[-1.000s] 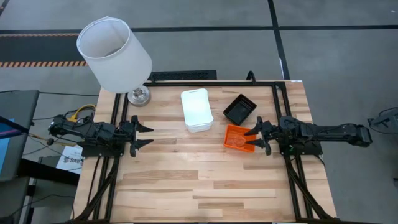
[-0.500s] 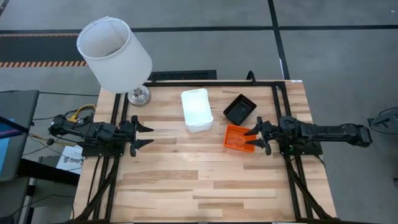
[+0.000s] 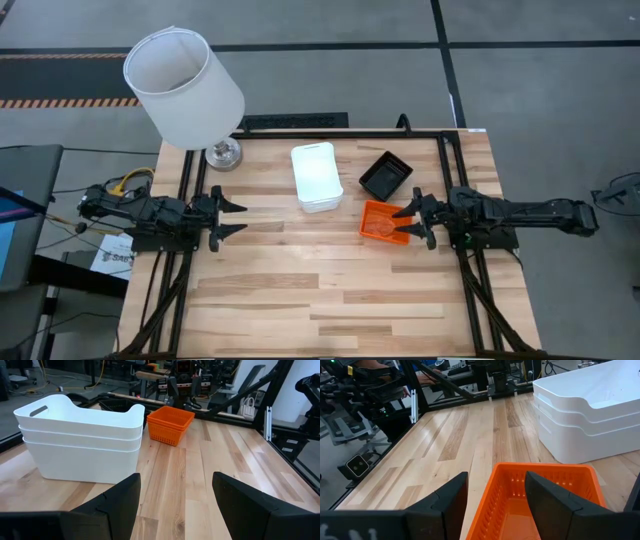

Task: Stack baskets by color
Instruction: Return to Home Position

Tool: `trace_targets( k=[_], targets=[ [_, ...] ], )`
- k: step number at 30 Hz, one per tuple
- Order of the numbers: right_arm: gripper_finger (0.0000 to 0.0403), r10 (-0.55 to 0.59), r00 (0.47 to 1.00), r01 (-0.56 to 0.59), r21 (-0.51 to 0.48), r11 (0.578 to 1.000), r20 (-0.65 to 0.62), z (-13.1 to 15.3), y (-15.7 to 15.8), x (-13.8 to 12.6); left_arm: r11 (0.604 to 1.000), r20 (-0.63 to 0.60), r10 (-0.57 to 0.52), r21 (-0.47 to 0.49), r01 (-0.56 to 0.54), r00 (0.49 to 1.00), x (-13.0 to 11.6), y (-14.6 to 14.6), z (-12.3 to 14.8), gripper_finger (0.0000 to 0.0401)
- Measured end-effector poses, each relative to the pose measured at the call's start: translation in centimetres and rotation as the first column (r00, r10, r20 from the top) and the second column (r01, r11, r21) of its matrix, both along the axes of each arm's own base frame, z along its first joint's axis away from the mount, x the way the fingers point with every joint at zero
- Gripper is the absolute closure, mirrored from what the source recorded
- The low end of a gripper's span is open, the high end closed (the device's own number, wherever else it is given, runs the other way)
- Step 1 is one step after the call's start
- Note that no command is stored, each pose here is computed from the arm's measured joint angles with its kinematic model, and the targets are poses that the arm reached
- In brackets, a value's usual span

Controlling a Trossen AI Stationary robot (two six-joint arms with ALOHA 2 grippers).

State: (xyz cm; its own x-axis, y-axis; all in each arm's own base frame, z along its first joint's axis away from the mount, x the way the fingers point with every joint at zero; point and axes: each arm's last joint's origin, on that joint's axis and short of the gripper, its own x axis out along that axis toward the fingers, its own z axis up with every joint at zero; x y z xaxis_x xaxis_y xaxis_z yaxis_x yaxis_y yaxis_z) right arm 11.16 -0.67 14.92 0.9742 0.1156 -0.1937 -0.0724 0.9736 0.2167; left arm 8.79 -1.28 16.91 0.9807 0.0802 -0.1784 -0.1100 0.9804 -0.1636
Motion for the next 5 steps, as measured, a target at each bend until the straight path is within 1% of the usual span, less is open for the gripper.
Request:
trace_targets(
  k=[5],
  targets=[
    [0.0184, 0.0, 1.0, 0.0, 0.0, 1.0, 0.0, 0.0, 0.0, 0.0, 1.0, 0.0, 0.0, 0.0, 0.0, 1.0, 0.0, 0.0, 0.0, 0.0163]
  ],
)
